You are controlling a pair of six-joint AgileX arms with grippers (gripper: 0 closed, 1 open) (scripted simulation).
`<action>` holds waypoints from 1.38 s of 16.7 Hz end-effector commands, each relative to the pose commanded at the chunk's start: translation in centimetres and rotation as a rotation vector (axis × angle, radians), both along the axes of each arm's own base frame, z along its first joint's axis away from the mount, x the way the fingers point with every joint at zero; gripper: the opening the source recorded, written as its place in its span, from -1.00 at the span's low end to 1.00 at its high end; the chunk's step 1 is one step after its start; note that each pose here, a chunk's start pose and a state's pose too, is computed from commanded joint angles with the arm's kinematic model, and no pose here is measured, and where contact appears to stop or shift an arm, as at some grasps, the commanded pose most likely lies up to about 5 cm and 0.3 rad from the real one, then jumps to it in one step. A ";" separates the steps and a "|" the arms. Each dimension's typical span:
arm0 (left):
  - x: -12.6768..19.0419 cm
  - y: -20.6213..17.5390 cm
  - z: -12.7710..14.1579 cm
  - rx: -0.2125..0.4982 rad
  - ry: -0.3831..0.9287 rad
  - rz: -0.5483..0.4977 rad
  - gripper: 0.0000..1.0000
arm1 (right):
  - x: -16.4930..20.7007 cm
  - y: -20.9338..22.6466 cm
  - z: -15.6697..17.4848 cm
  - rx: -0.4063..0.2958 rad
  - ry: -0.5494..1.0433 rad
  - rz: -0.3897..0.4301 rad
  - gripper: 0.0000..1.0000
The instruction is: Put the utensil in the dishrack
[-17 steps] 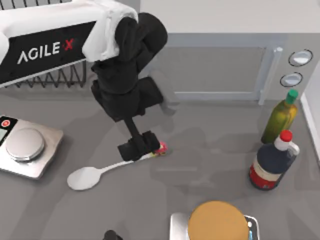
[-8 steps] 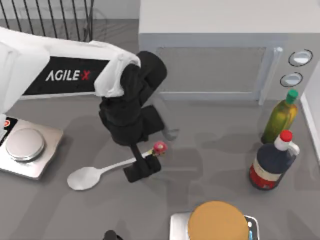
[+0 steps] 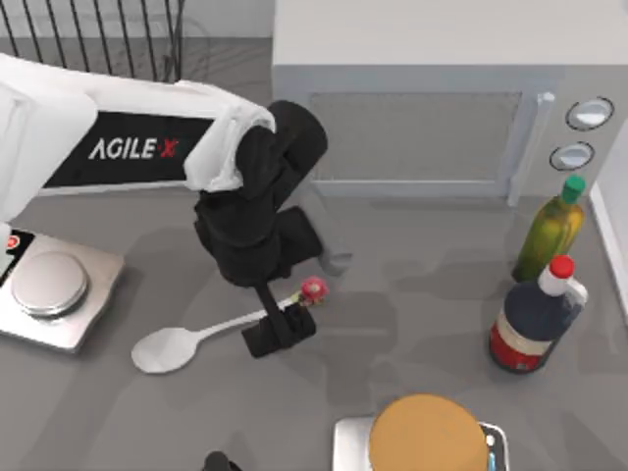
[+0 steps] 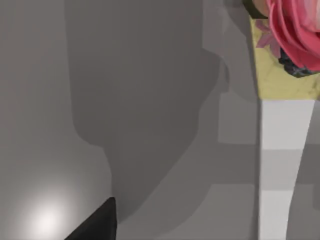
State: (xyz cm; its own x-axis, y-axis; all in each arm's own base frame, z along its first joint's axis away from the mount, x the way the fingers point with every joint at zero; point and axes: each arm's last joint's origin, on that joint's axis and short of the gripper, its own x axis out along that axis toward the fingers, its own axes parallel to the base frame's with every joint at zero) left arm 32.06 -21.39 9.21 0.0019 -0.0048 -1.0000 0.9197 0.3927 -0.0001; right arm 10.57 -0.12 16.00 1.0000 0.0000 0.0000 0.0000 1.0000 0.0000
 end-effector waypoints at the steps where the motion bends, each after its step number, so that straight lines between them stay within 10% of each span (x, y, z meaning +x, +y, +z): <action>1: 0.0 0.0 0.0 0.000 0.000 0.000 0.25 | 0.0 0.0 0.0 0.000 0.000 0.000 1.00; 9: 0.0 0.0 0.0 0.000 0.000 0.000 -0.96 | 0.0 0.0 0.0 0.000 0.000 0.000 1.00; 17: 0.0 0.0 0.0 0.000 0.000 0.000 -1.00 | 0.0 0.0 0.0 0.000 0.000 0.000 1.00; 23: 0.7 -0.7 4.8 -0.028 -0.010 -0.004 -1.00 | 0.0 0.0 0.0 0.000 0.000 0.000 1.00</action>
State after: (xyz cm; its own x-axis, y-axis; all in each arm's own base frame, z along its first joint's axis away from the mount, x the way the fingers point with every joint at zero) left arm 32.78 -22.12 13.96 0.0122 -0.0326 -0.9994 0.9214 0.3886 -0.0014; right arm 10.57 -0.12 16.00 1.0000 0.0000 0.0000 0.0000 1.0000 0.0000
